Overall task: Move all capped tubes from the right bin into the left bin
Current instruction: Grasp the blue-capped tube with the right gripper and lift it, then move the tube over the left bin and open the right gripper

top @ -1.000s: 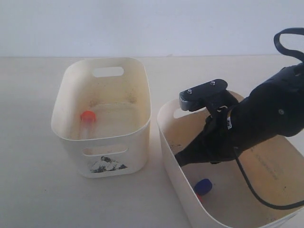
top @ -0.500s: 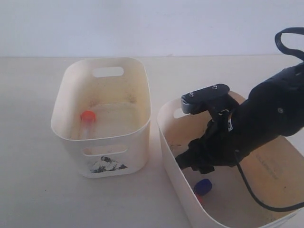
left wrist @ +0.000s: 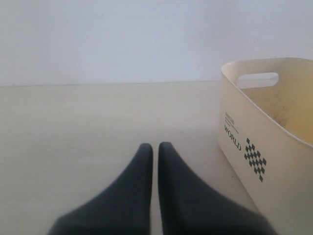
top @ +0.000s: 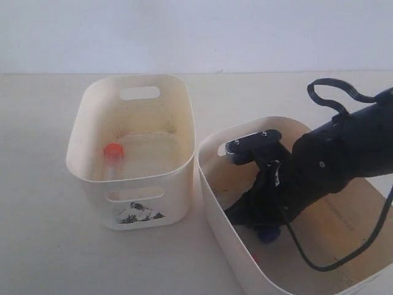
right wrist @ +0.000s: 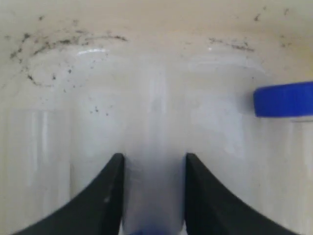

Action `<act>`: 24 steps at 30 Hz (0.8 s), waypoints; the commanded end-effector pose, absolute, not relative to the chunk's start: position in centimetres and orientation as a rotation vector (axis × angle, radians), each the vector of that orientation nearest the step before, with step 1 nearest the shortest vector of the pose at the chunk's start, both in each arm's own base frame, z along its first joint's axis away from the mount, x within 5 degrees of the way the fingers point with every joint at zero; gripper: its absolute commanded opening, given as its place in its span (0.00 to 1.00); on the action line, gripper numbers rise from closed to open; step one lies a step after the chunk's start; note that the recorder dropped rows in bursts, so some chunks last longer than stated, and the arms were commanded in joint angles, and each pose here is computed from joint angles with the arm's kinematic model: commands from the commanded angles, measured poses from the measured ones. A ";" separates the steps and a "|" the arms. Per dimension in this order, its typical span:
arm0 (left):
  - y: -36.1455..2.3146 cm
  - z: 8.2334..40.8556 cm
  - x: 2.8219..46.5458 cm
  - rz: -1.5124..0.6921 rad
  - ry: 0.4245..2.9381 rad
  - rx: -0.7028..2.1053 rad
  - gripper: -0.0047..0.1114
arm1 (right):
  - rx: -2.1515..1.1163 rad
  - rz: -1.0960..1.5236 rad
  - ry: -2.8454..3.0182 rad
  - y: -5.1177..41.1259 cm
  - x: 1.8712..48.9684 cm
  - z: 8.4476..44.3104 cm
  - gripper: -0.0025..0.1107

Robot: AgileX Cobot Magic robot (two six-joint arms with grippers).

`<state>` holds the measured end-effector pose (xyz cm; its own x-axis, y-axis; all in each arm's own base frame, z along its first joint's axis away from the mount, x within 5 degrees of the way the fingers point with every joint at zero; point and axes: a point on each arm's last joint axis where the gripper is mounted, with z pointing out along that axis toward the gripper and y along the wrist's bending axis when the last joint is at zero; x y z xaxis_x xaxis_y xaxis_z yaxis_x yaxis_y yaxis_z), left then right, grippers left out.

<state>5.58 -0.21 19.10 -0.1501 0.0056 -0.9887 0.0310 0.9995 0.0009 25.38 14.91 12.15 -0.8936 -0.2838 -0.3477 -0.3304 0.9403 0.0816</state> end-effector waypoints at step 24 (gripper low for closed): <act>-0.2 19.3 5.6 -0.026 1.710 0.020 0.08 | -0.573 0.571 1.927 20.5 24.9 32.7 0.03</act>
<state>5.58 -0.21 19.10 -0.1501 0.0056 -0.9887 0.0310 0.9995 0.0009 24.12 19.11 33.63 -0.4372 -0.1281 -0.8902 -0.5970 0.7816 0.1808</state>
